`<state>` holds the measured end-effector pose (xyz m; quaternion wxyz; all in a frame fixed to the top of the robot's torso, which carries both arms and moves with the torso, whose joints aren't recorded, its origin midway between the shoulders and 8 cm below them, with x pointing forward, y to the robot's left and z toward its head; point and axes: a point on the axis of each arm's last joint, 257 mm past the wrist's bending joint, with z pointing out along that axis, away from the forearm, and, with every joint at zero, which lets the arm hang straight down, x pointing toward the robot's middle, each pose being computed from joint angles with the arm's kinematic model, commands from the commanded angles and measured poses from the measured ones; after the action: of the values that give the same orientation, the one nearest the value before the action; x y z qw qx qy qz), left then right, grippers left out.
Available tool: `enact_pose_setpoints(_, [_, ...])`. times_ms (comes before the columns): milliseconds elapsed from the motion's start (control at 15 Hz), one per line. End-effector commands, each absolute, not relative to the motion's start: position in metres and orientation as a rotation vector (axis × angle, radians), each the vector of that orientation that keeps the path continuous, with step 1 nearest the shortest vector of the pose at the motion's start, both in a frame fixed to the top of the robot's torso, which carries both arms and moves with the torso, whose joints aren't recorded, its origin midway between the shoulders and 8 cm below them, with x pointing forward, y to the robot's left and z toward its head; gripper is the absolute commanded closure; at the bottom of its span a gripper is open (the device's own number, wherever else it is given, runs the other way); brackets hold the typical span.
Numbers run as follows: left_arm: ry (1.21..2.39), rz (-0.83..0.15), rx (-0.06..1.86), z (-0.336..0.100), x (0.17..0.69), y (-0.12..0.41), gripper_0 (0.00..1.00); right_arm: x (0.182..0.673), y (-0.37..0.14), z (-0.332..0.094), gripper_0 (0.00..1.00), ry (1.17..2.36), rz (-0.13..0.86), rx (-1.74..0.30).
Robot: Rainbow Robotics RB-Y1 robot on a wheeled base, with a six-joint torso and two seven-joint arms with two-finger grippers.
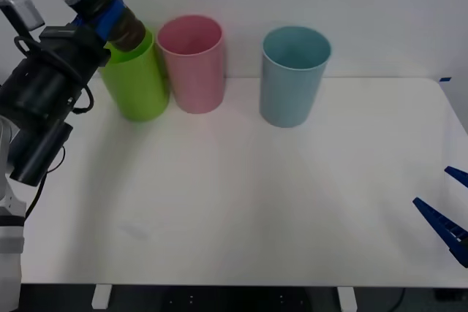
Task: Grasp the object on the table and drop it into the matching bin: aluminum can to the light blue bin, PET bottle to the pink bin.
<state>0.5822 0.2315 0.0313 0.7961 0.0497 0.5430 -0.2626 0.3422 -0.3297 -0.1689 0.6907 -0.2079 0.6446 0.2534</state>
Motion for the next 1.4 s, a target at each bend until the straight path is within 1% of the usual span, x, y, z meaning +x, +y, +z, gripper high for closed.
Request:
enact_pose_setpoints(67, [1.182, -0.492, 0.112, 0.033, 0.616, 0.226, 1.00, 0.342, -0.330, -0.169, 0.00, 1.441, 0.567, -0.465])
enact_pose_setpoints(400, [1.221, -0.410, 0.092, 0.036, 0.662, 0.208, 1.00, 0.342, -0.330, -0.169, 0.00, 1.441, 0.567, -0.465])
enact_pose_setpoints(867, [1.284, -0.325, 0.093, 0.042, 0.715, 0.164, 1.00, 0.342, -0.330, -0.169, 0.00, 1.441, 0.567, -0.465])
enact_pose_setpoints(1133, [1.294, -0.315, 0.087, 0.049, 0.727, 0.134, 1.00, 0.342, -0.330, -0.169, 0.00, 1.441, 0.567, -0.465])
enact_pose_setpoints(1400, [1.291, -0.291, 0.094, 0.048, 0.726, 0.126, 1.00, 0.342, -0.330, -0.169, 0.00, 1.441, 0.567, -0.465])
